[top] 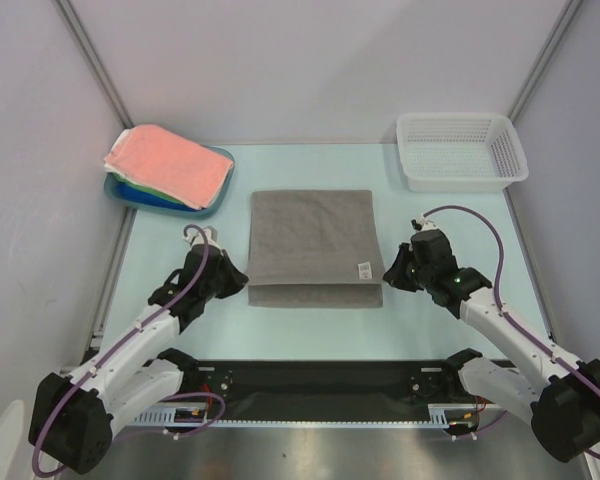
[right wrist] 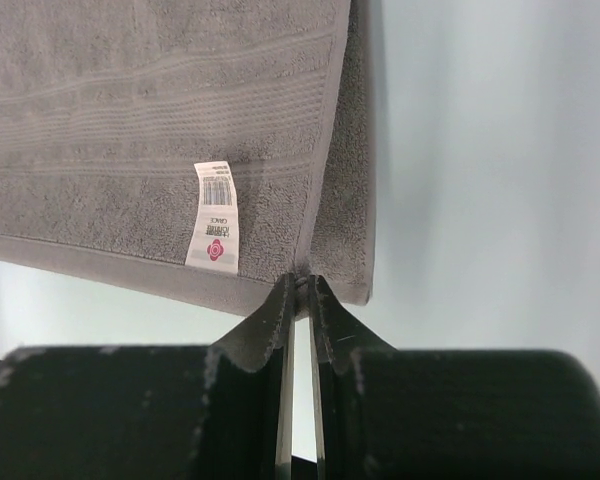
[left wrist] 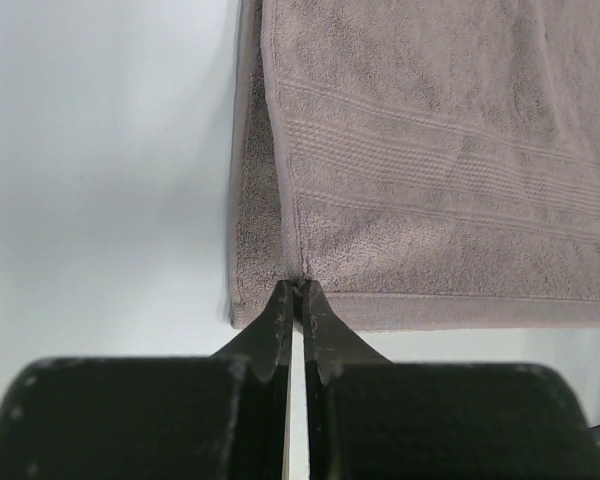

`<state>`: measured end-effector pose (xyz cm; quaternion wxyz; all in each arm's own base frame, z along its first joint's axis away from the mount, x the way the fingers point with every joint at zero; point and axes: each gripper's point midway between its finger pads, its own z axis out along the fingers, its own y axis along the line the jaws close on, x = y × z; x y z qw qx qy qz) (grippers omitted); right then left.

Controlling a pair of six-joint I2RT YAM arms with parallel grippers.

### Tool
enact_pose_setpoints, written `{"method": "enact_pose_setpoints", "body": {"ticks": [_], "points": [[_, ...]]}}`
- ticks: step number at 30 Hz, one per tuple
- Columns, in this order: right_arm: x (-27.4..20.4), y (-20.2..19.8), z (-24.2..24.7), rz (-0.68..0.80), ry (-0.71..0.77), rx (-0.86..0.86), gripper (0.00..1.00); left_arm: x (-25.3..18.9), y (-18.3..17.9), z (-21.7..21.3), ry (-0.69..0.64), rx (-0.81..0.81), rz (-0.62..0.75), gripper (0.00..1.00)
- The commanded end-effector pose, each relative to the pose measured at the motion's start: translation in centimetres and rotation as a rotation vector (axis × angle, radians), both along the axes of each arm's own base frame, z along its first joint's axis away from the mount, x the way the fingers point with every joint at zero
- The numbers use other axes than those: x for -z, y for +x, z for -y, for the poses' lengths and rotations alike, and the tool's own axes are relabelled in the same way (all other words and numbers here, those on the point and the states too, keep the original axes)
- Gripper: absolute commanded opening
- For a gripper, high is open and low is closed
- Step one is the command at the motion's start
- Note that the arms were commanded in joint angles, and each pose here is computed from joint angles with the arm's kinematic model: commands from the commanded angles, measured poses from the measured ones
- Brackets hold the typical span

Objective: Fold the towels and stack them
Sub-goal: Fold the towel

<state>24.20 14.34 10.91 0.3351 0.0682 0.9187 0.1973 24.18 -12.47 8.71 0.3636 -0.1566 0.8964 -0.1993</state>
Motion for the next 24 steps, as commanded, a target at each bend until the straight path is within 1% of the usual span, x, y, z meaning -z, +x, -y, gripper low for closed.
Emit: {"method": "enact_pose_setpoints", "body": {"ticks": [1,12,17,19,20,21,22,23,24], "points": [[0.9,-0.8,1.6,-0.018,-0.062,0.034,0.06,0.1,-0.1,-1.6,0.065,-0.042,0.009,0.00],[1.8,-1.4,1.7,-0.033,-0.055,0.038,0.06,0.5,-0.7,-1.9,0.065,-0.045,0.005,0.01],[3.1,-1.9,1.3,-0.053,-0.045,0.028,0.08,1.9,-1.3,-1.9,0.064,-0.043,-0.023,0.02],[4.0,-2.1,1.1,-0.068,-0.039,0.026,0.10,2.7,-1.6,-1.9,0.060,-0.043,-0.039,0.02],[4.3,-2.3,1.0,-0.075,-0.034,0.022,0.11,3.1,-1.8,-1.8,0.055,-0.041,-0.048,0.03],[4.9,-2.6,1.1,-0.089,-0.040,0.021,0.16,3.4,-1.8,-1.6,0.046,-0.035,-0.050,0.06],[5.0,-2.6,1.0,-0.090,-0.034,0.022,0.19,4.0,-2.0,-1.7,0.046,-0.038,-0.063,0.13],[5.3,-2.7,1.0,-0.096,-0.036,0.023,0.22,4.2,-2.0,-1.6,0.041,-0.037,-0.060,0.15],[5.6,-2.8,1.1,-0.101,-0.040,0.024,0.30,4.5,-2.1,-1.6,0.042,-0.036,-0.071,0.17]]}}
